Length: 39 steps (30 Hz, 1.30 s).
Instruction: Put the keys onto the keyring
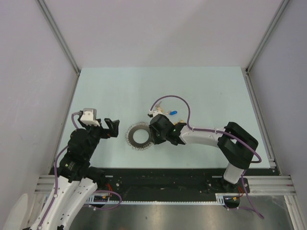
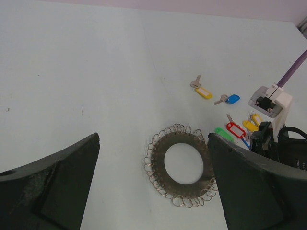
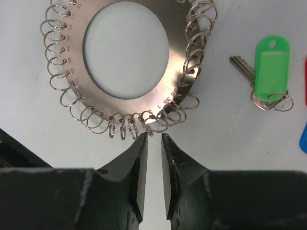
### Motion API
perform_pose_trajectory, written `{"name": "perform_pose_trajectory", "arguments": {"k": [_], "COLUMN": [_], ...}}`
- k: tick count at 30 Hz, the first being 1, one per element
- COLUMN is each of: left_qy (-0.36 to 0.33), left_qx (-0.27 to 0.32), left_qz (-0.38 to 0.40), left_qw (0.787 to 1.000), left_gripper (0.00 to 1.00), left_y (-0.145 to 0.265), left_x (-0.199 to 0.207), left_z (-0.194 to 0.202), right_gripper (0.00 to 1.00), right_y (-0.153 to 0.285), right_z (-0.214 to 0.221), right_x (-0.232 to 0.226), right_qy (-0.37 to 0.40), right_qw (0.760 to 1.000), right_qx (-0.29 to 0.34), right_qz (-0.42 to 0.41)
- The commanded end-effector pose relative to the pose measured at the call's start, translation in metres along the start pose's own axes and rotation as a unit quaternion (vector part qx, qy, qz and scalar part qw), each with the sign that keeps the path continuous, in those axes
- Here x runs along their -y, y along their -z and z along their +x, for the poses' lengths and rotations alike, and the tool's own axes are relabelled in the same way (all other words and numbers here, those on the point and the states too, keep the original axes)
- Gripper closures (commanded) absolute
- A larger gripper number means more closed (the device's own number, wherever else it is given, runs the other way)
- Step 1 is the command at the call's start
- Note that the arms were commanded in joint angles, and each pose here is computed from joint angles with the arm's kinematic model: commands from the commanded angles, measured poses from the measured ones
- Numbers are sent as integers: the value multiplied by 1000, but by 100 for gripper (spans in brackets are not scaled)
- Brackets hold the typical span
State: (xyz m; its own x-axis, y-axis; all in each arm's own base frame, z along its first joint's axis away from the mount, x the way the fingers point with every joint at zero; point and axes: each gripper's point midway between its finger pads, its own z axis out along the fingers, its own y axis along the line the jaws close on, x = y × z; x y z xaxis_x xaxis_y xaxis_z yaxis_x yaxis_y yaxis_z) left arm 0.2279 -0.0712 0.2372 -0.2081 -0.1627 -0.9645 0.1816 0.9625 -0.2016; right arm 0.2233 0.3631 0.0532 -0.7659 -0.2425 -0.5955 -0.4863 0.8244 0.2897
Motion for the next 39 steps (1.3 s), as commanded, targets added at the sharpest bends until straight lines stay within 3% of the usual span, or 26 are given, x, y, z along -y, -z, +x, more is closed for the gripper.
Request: {"name": "perform_pose_trajectory", "arguments": {"k": [1,24,39], "left_qy": [-7,-9,-8], "left_qx": [23,20,25], "left_qz": [12,17,15], "left_qw": [1000,1000,1000], "left_gripper": [0,0,0], "left_y": [3,2,4], "left_x": [5,7,6], "left_z": [-19,-18,-20], "right_gripper": [78,81,77], "right_y": [0,-23,-7], "right_z": [-11,6,-22], "right_x": [-4,-11,-31], "right_qy": [6,32,64], "right_qw": [1000,999,995], "right_qx": [12,-9,61], "right_qz": [-10,-35,-39]}}
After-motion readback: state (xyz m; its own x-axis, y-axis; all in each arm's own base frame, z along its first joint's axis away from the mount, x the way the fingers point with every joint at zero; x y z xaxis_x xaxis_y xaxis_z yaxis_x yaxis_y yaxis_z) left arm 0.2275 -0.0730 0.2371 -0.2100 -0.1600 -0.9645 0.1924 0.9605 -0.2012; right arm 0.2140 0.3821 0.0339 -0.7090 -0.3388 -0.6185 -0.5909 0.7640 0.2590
